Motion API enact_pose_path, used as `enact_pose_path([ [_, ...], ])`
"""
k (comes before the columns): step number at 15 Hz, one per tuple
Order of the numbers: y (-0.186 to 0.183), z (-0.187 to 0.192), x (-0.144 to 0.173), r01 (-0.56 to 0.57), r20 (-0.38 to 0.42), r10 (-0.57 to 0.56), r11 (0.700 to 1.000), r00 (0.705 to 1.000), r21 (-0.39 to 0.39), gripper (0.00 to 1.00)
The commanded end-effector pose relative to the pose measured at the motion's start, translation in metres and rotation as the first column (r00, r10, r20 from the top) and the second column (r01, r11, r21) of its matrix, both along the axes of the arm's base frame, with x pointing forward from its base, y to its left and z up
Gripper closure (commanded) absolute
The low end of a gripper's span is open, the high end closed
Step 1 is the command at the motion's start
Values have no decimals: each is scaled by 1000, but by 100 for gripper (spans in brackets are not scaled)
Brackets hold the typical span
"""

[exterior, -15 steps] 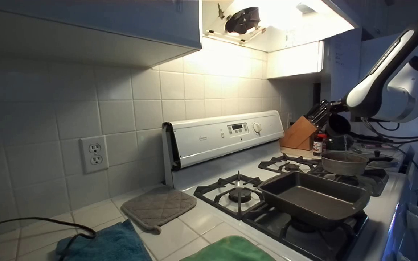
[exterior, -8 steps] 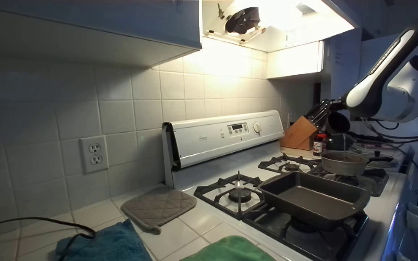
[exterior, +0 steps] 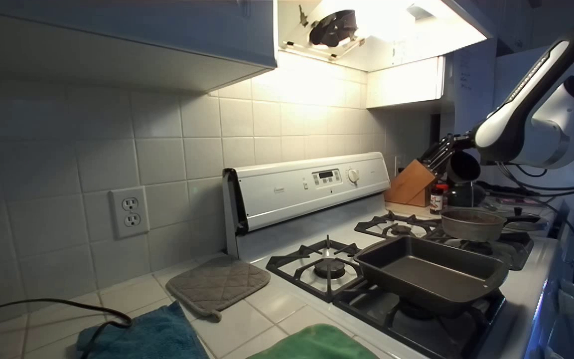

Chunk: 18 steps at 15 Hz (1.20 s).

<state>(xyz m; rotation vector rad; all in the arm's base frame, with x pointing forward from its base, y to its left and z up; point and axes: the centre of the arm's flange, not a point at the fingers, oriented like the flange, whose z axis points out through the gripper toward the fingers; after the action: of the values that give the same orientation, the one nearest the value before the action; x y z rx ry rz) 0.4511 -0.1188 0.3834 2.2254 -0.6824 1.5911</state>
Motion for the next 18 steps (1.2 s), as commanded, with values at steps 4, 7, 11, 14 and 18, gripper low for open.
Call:
enact_pose_path([
  [4, 10, 8, -7, 6, 22, -5, 999, 1000, -39, 94],
  [7, 12, 8, -7, 4, 28, -3, 999, 1000, -52, 94],
  [11, 14, 10, -7, 3, 45, 0, 997, 999, -74, 94],
  [14, 16, 12, -7, 5, 64, 0, 996, 998, -87, 94],
  [18, 21, 12, -8, 0, 80, 10, 993, 997, -117, 94],
])
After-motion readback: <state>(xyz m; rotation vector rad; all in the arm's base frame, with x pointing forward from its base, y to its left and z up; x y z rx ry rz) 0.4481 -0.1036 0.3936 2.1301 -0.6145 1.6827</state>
